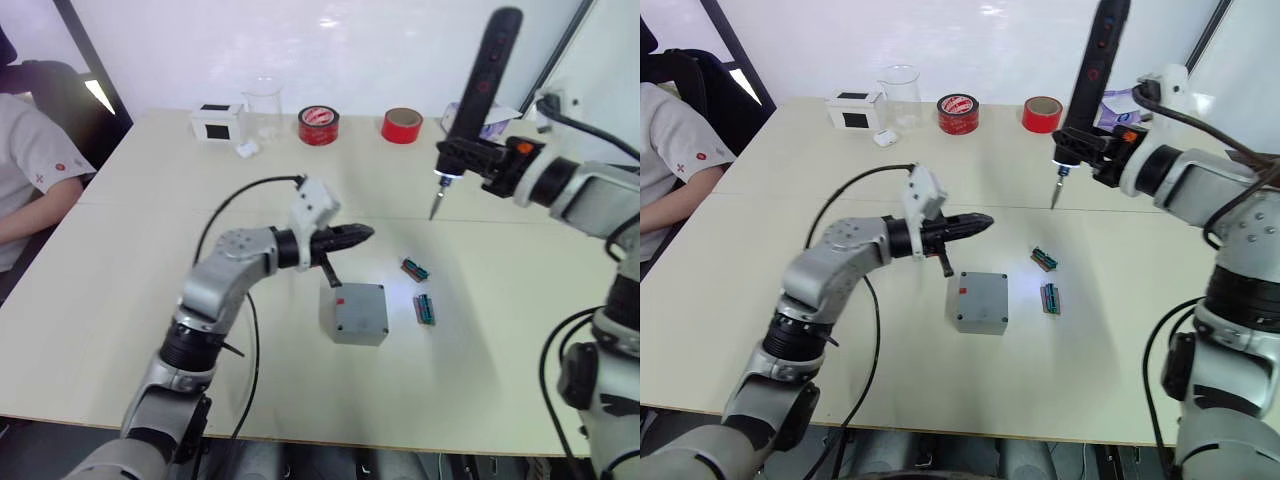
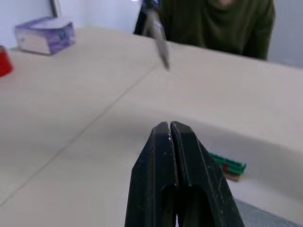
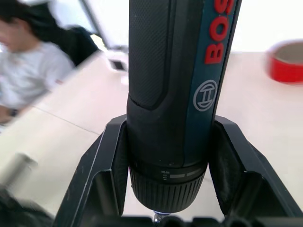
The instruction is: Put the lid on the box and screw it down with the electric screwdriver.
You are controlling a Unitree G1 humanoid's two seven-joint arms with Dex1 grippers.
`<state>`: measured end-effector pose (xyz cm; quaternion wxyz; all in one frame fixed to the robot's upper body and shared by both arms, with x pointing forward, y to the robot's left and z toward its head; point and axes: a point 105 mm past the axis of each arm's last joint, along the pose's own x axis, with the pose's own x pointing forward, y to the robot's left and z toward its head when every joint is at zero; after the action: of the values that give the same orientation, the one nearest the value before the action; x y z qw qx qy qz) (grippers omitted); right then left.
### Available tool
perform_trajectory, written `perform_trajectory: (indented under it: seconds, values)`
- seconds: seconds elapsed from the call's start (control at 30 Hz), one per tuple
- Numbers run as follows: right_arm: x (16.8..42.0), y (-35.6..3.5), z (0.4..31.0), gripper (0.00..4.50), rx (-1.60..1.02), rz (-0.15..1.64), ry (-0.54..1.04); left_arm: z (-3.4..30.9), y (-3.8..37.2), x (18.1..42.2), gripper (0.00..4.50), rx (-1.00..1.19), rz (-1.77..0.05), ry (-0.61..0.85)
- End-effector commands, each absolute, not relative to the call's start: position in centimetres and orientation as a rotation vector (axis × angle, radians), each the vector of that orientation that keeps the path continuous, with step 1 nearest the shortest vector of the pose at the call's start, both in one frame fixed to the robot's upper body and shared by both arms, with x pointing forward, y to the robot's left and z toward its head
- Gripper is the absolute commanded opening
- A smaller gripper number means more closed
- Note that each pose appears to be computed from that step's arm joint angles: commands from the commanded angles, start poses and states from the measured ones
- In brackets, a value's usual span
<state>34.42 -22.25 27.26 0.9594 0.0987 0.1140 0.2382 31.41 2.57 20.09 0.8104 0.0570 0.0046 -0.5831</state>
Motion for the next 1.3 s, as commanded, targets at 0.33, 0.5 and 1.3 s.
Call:
perform_trajectory:
  seconds: [0.33, 0.5, 1.3]
  values:
    - [28.4, -28.4, 19.1, 1.77, 0.199, 0.366, 0.875, 19.4, 5.5, 26.6, 0.0, 0.37, -1.446, 0.108]
    - [28.3, -29.1, 17.2, 1.77, 0.249, 0.33, 0.974, 17.9, 6.1, 26.9, 0.0, 0.41, -1.402, 0.161]
    - [28.4, -31.5, 12.9, 4.45, 0.062, 0.232, 1.109, 17.1, 6.0, 27.1, 0.0, 0.376, -1.341, 0.153]
